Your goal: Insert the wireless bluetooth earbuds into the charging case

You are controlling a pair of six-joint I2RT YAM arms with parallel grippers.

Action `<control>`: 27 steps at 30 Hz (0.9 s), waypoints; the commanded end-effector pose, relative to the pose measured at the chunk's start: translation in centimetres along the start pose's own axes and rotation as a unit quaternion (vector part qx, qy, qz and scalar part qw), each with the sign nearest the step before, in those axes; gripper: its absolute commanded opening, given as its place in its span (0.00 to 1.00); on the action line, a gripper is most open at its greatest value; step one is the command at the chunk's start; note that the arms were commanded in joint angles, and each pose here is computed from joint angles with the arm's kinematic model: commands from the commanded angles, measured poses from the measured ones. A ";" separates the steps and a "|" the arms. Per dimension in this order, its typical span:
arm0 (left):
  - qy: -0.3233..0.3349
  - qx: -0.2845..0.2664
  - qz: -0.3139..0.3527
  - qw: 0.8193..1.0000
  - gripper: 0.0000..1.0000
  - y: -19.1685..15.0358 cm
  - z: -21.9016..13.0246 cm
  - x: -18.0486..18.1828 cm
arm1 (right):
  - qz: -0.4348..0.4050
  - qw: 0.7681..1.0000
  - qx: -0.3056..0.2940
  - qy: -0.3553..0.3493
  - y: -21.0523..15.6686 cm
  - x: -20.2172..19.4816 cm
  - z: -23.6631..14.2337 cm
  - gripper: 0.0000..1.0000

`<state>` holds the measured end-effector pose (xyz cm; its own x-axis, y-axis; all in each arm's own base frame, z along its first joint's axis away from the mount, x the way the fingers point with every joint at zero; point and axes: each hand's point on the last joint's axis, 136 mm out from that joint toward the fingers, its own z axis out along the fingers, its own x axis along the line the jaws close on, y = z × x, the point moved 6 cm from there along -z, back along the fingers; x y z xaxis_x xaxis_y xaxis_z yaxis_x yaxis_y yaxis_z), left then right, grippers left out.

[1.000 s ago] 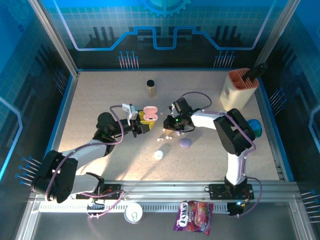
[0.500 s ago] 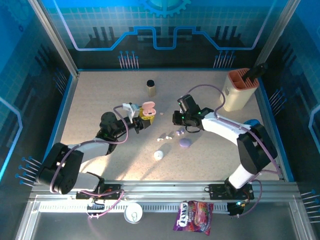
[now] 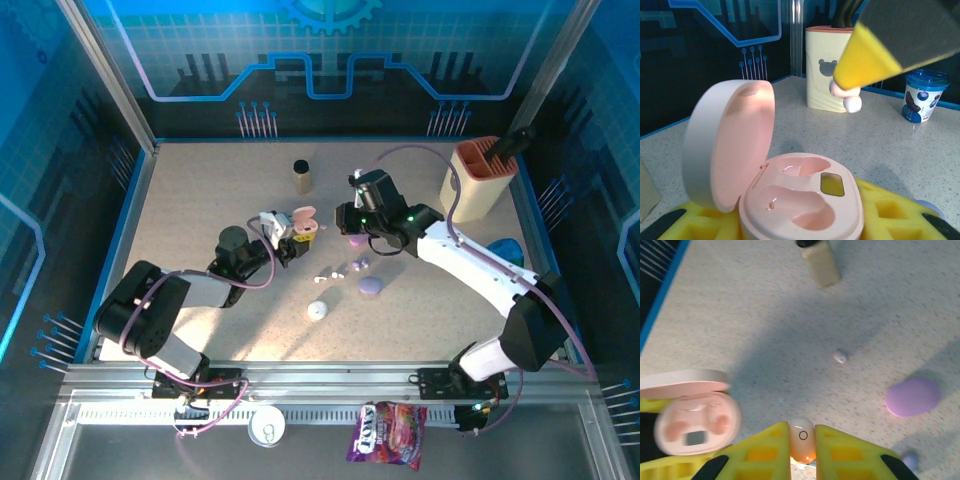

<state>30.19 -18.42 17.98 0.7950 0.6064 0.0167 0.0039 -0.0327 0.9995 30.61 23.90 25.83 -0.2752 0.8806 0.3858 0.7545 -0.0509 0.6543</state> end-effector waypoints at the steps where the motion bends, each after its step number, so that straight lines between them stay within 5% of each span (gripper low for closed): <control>1: 0.015 -0.029 0.046 0.998 0.32 1.5 0.9 0.3 | -0.030 0.999 -0.002 0.043 1.0 2.6 -0.9 0.14; 27: 0.009 -0.033 0.046 0.998 0.32 1.8 1.9 -0.3 | -0.049 0.992 0.049 0.108 -0.4 6.7 2.3 0.13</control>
<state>30.55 -19.59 18.01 0.7834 0.6185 0.0612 -0.0363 -0.0527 0.9980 29.93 29.94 25.85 -0.4402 0.7834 0.4388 0.7747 0.0844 0.6266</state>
